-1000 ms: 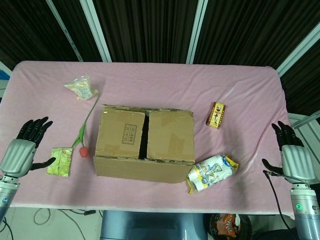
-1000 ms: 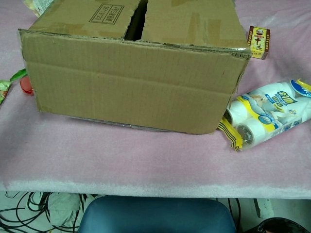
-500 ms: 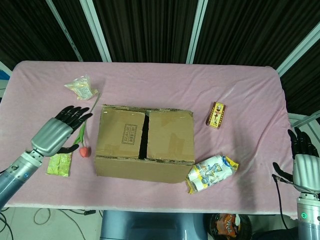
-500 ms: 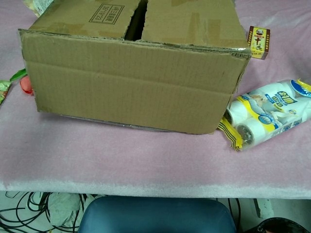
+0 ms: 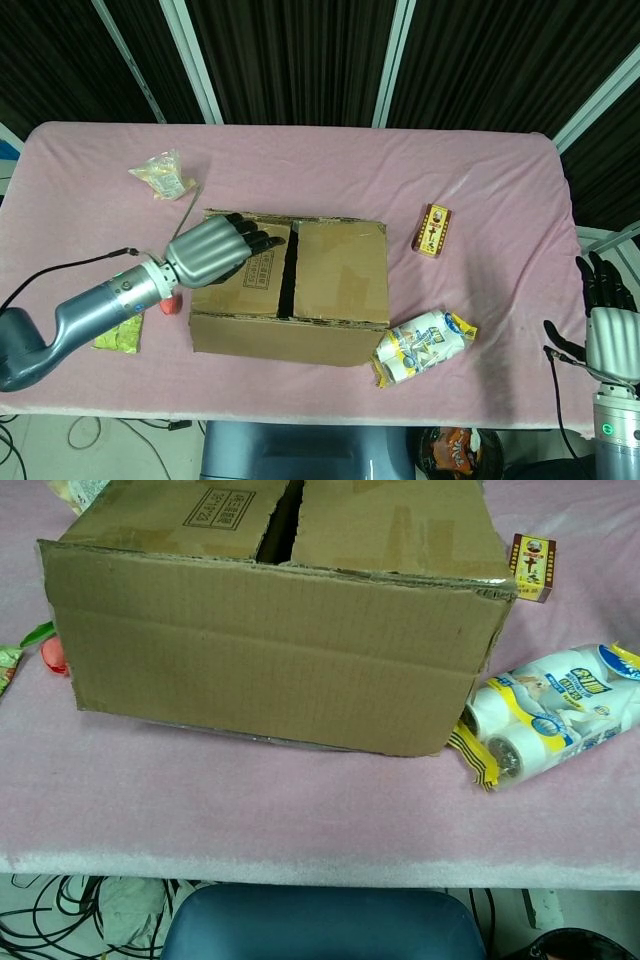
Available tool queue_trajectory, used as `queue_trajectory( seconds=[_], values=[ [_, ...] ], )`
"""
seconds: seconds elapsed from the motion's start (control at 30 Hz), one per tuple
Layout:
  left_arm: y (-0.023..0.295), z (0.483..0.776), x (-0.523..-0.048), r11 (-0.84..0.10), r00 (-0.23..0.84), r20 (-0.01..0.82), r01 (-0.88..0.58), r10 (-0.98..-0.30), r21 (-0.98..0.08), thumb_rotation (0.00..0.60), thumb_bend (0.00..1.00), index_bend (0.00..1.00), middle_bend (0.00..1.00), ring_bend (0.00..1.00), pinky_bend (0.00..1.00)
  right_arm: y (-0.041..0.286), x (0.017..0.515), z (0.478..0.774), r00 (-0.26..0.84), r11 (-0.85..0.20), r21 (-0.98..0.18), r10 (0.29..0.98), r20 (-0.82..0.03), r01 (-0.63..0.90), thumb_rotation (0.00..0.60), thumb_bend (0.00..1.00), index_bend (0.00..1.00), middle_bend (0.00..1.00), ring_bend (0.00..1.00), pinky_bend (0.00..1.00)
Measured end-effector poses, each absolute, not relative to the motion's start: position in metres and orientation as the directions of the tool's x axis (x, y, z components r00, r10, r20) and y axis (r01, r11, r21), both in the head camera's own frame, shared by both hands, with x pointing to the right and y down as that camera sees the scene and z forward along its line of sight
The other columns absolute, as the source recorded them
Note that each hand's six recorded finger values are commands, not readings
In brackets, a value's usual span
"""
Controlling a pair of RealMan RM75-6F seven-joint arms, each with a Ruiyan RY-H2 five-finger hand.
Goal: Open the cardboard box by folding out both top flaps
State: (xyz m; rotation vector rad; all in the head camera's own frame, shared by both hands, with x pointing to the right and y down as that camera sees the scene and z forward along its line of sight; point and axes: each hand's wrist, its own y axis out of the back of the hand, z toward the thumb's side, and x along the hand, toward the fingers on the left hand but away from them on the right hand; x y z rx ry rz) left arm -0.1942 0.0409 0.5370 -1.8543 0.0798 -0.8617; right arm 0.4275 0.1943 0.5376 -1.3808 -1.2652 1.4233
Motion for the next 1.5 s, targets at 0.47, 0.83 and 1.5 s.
queue_trajectory(
  seconds=[0.47,0.83,1.5],
  values=[
    [0.055,0.579,-0.139,-0.463,0.756,0.593,0.435,-0.279,-0.772,0.6,0.85,0.19,0.39,0.32,0.37,0.196,0.425,0.541,-0.105,-0.222,-0.967,0.966,-0.236,0.127,0.6,0.28,0.0,0.0,0.0,0.21],
    [0.069,0.604,-0.129,-0.454,0.742,0.63,0.491,-0.229,-0.743,0.6,0.9,0.27,0.51,0.4,0.4,0.196,0.424,0.541,-0.104,-0.227,-0.964,0.965,-0.242,0.139,0.6,0.28,0.0,0.0,0.0,0.21],
    [0.039,0.571,-0.148,-0.417,0.743,0.585,0.442,-0.326,-0.794,0.6,0.92,0.34,0.6,0.49,0.47,0.197,0.423,0.541,-0.099,-0.228,-0.963,0.965,-0.243,0.142,0.6,0.28,0.0,0.0,0.0,0.21]
  ],
)
